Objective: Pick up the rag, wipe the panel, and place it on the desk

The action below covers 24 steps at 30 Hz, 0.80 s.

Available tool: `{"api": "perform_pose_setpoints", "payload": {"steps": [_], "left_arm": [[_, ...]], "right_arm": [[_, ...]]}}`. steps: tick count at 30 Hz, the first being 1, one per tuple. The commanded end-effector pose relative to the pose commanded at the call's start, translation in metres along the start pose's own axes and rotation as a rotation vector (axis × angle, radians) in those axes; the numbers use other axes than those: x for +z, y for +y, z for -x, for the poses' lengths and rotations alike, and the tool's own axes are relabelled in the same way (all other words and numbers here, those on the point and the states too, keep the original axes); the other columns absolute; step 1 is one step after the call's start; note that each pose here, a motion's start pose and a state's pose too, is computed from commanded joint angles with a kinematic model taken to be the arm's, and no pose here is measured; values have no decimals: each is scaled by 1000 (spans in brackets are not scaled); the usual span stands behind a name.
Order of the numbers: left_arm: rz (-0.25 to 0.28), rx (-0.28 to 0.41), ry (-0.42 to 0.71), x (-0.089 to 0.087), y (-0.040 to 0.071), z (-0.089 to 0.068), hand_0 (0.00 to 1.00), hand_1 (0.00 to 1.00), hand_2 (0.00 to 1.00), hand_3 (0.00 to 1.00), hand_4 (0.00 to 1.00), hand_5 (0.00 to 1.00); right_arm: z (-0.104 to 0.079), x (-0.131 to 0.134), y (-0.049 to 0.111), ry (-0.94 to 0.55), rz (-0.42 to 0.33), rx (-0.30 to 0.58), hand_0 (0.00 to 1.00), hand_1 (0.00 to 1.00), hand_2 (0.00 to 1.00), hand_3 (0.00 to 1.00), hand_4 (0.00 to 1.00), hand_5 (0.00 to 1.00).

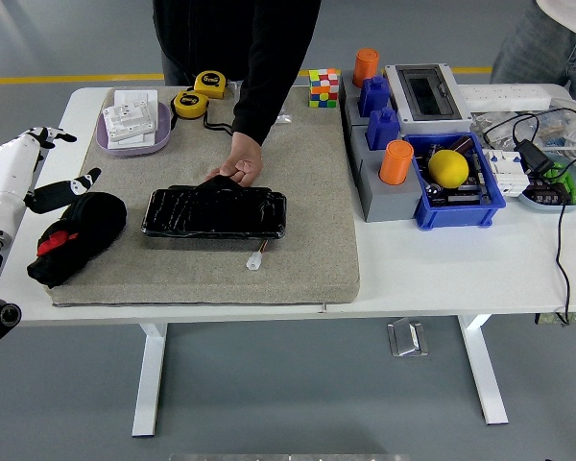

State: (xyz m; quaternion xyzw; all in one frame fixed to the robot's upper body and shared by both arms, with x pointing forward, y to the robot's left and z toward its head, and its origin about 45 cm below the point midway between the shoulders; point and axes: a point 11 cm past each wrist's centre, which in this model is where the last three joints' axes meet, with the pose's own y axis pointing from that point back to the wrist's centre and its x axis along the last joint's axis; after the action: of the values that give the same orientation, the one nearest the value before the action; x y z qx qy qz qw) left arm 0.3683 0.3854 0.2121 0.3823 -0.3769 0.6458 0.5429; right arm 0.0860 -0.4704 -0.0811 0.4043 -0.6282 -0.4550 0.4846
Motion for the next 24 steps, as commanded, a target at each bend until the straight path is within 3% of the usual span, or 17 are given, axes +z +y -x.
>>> {"api": "perform_pose_setpoints", "payload": {"steps": [11, 24], "left_arm": [[-58, -33, 7, -23, 3, 27, 572, 721, 846, 706, 837, 418], [-82, -50, -6, -29, 0, 41, 570, 722, 849, 722, 839, 411]], "right_arm": [[4, -2, 0, -3, -5, -9, 759, 569, 702, 597, 998, 549], [5, -4, 0, -5, -7, -12, 758, 569, 702, 597, 998, 549]]}}
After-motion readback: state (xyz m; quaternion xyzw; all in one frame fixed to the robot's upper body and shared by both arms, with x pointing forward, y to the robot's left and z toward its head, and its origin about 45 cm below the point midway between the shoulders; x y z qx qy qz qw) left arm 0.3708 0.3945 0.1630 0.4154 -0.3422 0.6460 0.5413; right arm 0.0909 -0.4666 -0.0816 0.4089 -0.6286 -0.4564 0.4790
